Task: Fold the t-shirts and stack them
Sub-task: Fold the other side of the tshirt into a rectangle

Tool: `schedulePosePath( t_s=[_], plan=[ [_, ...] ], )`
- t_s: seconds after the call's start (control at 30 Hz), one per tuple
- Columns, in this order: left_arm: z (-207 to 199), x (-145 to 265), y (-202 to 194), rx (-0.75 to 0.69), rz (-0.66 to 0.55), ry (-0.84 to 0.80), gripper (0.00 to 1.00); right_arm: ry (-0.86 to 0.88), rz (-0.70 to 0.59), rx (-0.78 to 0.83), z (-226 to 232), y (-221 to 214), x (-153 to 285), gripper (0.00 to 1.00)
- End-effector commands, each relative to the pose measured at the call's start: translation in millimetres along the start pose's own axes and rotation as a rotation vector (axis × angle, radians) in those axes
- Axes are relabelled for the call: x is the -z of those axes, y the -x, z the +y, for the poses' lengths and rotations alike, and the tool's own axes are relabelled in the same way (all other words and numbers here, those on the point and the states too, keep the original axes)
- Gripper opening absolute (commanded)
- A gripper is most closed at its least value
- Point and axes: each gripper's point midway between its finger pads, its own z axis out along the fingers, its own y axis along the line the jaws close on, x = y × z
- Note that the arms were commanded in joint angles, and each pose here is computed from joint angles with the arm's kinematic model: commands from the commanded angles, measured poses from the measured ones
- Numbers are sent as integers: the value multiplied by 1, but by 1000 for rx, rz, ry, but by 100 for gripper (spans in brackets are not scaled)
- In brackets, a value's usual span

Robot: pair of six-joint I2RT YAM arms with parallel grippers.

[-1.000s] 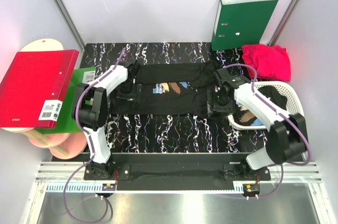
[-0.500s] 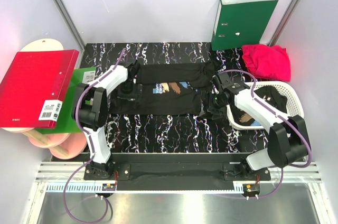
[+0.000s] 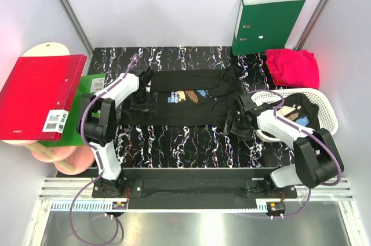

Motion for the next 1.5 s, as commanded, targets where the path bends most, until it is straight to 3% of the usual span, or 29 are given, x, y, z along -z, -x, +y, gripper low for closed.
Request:
schedulePosePath(
  t_s=[0.0,0.2,0.3,0.33,0.37,0.4,0.47,0.57,0.8,0.97,1.23,1.47],
  plan=[
    [-5,18,5,-8,-73,-45,99,-45,-135,-30,-5,29,-9,78],
    [-3,24,6,-5,-93,-47,99,-45,-130,-6,3,41,-43,76],
    [-3,24,5,-1,-93,-47,99,-50,-98,23,8,45,-61,65],
    [-3,24,4,0,-90,-46,99,-64,-74,27,6,41,-70,54],
    [-4,24,5,1,-93,-49,99,-51,-74,29,11,45,-71,26],
    [-4,25,4,1,-91,-50,99,-50,-68,37,12,45,-73,13],
    [-3,25,4,4,-92,-45,99,-40,-71,43,16,47,-69,0],
    [0,24,3,5,-87,-28,99,-62,-68,43,15,49,-49,0],
    [-1,16,4,29,-61,-9,99,-142,74,58,6,25,24,0],
    [-6,13,14,28,-58,-15,99,-68,99,52,25,24,63,0],
    [-9,14,27,11,-63,-14,99,-66,106,89,41,46,52,0],
    [-9,12,28,-5,-54,-8,99,-72,39,158,71,103,33,1]
  ],
)
